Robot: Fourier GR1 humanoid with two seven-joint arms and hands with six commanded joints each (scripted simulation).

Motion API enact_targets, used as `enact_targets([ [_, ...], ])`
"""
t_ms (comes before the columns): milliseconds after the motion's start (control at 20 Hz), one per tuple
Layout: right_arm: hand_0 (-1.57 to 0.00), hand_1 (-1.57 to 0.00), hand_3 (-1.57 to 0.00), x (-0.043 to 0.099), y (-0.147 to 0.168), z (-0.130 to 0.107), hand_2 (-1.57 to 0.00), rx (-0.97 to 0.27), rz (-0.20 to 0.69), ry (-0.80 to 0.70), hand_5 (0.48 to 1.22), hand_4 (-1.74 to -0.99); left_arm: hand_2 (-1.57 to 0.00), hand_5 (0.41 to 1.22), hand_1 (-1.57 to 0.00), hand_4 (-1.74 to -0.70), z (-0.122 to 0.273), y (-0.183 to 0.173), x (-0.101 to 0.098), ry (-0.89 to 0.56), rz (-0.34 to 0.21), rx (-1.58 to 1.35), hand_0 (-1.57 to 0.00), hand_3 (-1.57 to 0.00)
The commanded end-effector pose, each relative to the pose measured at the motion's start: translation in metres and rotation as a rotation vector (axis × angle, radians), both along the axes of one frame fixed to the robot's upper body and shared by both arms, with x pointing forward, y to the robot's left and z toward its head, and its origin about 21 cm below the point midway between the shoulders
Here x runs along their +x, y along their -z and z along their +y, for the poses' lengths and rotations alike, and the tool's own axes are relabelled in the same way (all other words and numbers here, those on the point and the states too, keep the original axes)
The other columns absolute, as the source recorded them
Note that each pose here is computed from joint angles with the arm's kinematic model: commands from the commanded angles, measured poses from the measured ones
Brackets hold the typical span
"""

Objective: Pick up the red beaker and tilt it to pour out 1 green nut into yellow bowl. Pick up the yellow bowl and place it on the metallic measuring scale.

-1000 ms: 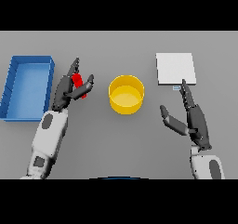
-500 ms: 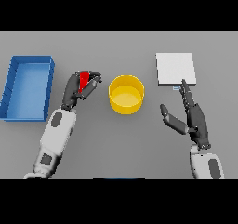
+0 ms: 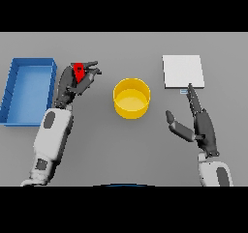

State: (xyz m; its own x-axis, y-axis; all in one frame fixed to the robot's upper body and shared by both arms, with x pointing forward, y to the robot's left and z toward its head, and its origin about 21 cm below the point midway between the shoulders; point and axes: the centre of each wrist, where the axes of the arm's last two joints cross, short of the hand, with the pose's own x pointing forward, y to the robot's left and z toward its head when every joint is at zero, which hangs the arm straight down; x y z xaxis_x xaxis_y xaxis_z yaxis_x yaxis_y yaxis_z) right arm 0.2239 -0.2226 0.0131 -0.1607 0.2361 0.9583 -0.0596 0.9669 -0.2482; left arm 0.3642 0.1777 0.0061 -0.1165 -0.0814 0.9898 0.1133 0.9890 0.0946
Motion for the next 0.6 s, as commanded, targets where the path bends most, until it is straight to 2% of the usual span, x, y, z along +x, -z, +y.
enact_targets([
  [0,0.00,0.00,0.00,0.001,-0.002,-0.002,0.00,-0.002,0.001,0.003,0.647,-1.227,-1.55,1.132,-1.55,-1.71,0.004,-0.006,0.001,0.015,-0.012,0.014,-1.55,-1.54],
  [150,0.00,0.00,0.00,-0.001,-0.001,-0.002,0.00,-0.029,-0.036,-0.004,0.656,-1.219,-1.56,1.132,-1.56,-1.72,0.010,-0.020,0.007,0.034,-0.017,0.088,-1.56,-1.55],
  [350,0.00,0.00,0.00,0.005,-0.001,-0.002,0.00,-0.039,-0.031,0.010,0.661,-1.219,-1.56,1.139,-1.56,-1.72,0.011,-0.028,0.015,0.061,-0.017,0.164,-1.56,-1.55],
  [550,0.00,0.00,0.00,-0.002,0.001,-0.003,0.00,-0.050,-0.020,0.009,0.658,-1.199,-1.57,1.124,-1.57,-1.73,0.008,-0.047,0.023,0.119,-0.057,0.390,-1.56,-1.56],
])
